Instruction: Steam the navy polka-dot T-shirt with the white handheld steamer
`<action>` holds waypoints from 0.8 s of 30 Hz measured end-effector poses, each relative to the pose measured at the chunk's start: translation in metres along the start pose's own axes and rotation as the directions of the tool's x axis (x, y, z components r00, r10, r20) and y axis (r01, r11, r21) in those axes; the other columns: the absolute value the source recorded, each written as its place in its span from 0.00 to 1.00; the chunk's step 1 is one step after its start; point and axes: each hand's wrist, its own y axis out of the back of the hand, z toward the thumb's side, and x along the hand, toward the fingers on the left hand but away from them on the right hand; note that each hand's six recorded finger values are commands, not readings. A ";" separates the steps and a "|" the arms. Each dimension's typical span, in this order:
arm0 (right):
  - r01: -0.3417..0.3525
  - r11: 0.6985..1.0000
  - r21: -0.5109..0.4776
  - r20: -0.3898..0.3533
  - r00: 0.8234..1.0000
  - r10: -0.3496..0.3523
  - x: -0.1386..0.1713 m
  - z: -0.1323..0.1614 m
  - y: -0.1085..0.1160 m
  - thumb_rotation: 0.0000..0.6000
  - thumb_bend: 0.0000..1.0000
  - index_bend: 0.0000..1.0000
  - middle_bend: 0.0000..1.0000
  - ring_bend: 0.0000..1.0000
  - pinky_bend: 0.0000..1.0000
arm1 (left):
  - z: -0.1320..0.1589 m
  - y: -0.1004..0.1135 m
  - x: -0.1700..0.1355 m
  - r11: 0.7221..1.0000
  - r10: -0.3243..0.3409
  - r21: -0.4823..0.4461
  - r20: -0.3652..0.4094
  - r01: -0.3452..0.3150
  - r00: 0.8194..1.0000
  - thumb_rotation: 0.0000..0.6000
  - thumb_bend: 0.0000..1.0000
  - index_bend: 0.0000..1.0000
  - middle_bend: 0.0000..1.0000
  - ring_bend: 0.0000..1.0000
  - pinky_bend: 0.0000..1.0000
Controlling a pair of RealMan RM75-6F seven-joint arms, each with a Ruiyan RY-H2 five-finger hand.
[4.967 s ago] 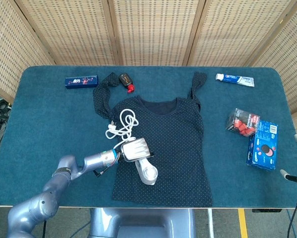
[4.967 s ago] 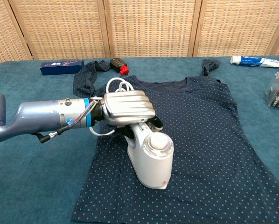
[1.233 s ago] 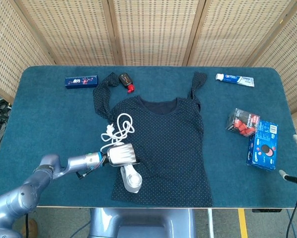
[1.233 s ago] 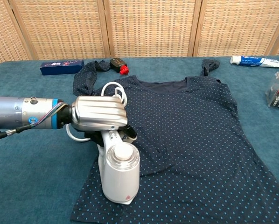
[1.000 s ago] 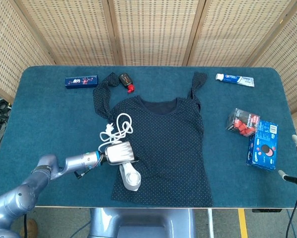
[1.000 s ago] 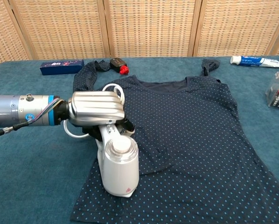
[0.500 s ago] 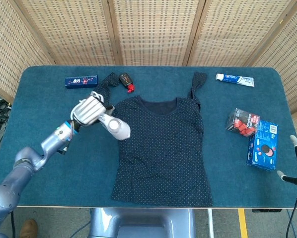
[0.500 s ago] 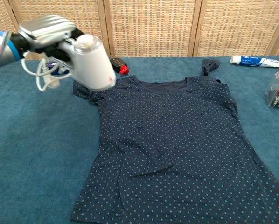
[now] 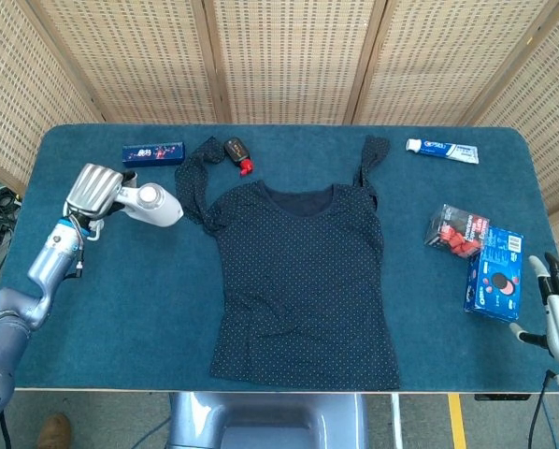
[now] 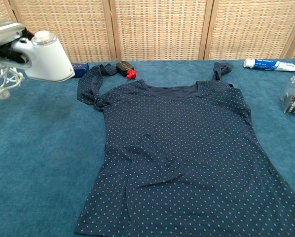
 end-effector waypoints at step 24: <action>-0.006 1.000 -0.008 0.003 1.000 0.006 0.000 -0.002 0.000 1.00 0.00 0.05 0.00 0.00 0.00 | 0.024 -0.079 -0.019 0.964 -0.265 -0.001 -0.015 0.265 0.964 1.00 0.00 0.00 0.00 0.00 0.02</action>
